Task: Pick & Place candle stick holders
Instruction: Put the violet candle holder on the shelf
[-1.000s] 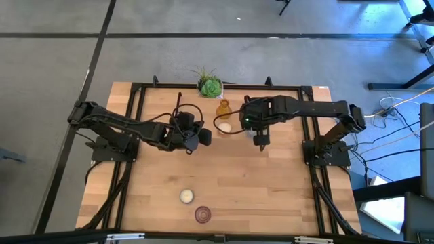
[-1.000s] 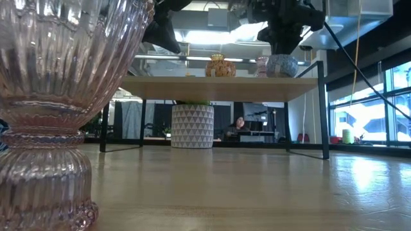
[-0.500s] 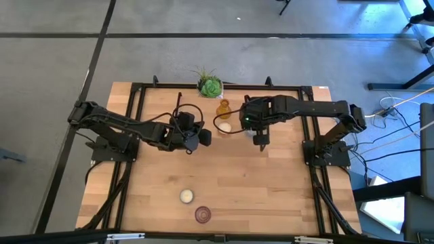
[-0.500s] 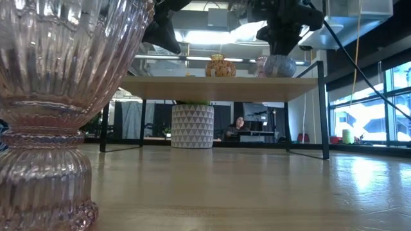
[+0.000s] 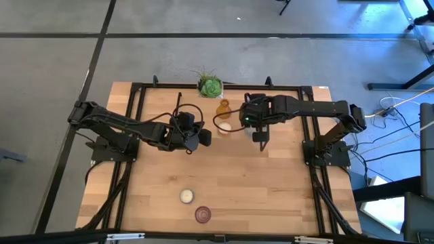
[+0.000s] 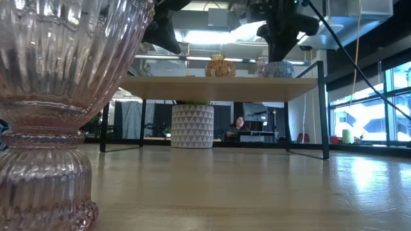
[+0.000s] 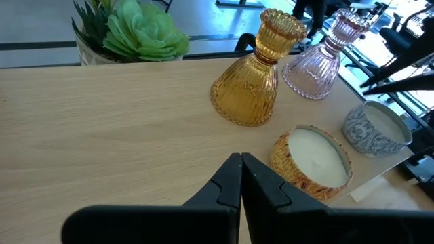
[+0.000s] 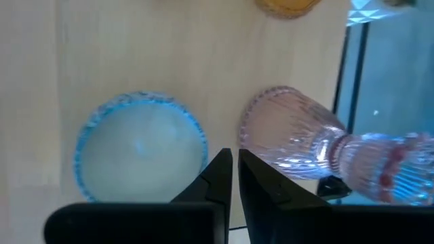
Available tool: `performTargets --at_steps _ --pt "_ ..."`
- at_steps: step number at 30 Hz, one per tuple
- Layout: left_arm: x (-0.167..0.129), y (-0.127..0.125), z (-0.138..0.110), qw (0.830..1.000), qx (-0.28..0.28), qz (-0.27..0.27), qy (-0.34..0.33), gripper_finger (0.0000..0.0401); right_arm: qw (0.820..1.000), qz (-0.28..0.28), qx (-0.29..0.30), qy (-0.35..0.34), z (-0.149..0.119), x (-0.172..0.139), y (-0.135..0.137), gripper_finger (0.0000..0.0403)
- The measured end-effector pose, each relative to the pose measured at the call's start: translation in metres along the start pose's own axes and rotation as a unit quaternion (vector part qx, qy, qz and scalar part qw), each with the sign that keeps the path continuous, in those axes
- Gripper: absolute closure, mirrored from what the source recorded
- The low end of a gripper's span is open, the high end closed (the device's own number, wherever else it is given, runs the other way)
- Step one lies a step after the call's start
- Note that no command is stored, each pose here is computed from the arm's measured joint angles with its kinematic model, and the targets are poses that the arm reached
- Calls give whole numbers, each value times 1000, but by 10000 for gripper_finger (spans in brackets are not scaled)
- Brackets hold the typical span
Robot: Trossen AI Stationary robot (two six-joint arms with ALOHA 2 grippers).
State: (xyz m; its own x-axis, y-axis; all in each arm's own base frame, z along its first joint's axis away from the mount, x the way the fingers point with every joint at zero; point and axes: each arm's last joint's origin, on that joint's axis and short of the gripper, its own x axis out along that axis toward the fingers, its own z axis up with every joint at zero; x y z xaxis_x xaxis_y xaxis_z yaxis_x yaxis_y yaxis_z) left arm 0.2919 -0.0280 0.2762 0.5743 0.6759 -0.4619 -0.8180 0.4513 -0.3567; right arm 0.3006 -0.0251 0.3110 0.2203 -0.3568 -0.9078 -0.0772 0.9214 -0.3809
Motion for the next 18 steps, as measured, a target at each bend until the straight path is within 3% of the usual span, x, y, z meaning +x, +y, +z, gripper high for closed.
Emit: performTargets --at_steps 10,15,18 --pt "0 0 0 1000 0 0 0 399 1000 -9 16 -22 5 -6 -2 372" --pt "0 0 -1 1000 14 -5 9 399 995 -18 31 -94 18 -44 -13 372" --pt "0 -1 -2 999 35 -20 34 399 986 11 34 -161 24 -76 -21 372"
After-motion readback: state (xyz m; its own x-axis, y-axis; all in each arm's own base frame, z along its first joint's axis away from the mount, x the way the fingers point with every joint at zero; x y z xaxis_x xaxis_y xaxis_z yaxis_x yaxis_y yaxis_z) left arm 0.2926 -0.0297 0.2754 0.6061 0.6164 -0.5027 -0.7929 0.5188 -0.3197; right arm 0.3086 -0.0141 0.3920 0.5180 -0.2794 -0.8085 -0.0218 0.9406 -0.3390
